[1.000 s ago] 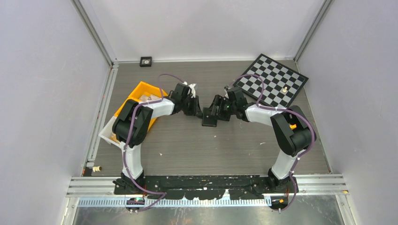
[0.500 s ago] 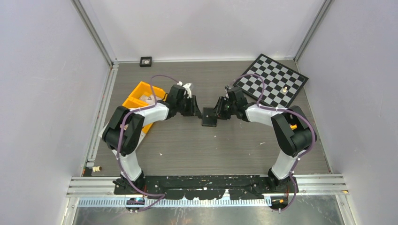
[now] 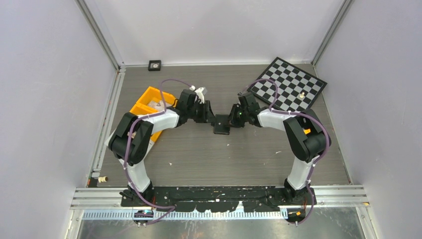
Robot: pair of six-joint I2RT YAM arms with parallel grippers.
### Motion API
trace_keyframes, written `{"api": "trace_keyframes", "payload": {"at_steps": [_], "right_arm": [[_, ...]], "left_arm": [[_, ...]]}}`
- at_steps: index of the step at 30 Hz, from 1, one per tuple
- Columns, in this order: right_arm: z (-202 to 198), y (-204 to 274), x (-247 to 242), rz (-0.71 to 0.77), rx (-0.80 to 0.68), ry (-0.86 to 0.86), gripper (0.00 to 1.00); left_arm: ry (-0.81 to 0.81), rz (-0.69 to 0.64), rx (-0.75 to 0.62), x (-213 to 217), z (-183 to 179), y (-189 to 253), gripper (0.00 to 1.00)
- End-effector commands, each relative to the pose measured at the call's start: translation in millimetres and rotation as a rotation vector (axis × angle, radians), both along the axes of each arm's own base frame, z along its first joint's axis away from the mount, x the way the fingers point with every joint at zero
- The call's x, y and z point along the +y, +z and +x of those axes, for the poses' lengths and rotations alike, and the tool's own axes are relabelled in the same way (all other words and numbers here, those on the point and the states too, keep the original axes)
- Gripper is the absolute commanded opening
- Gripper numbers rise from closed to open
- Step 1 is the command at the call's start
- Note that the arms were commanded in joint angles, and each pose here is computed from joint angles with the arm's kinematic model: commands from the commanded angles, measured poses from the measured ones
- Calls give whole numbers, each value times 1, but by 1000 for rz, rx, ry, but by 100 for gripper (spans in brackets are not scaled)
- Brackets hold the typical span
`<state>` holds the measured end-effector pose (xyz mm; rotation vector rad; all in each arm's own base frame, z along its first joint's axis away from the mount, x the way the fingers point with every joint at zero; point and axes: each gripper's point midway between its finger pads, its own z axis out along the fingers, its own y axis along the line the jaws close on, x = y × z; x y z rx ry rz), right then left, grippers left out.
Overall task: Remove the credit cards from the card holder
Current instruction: Close the card holder at the center of the board, then reset both arms
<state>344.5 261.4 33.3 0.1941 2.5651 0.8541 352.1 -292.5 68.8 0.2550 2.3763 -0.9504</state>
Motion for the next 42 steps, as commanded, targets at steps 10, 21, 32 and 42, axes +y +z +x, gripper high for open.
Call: {"api": "trace_keyframes", "payload": {"at_steps": [10,21,32,42], "right_arm": [[12,113,-61,-106,-485,-180,32],[6,169,-171,-359,-826,-536,65],[3,114,-259,-699,-801,-553,80],[13,75,-272,-697,-866,-538,73]], "left_arm": [[96,45,-355,41,2,70,97],[374,409,-768,152,-2,106,100],[555,516,-709,234,4,87,100],[693,595,-734,268,0,43,100]]}}
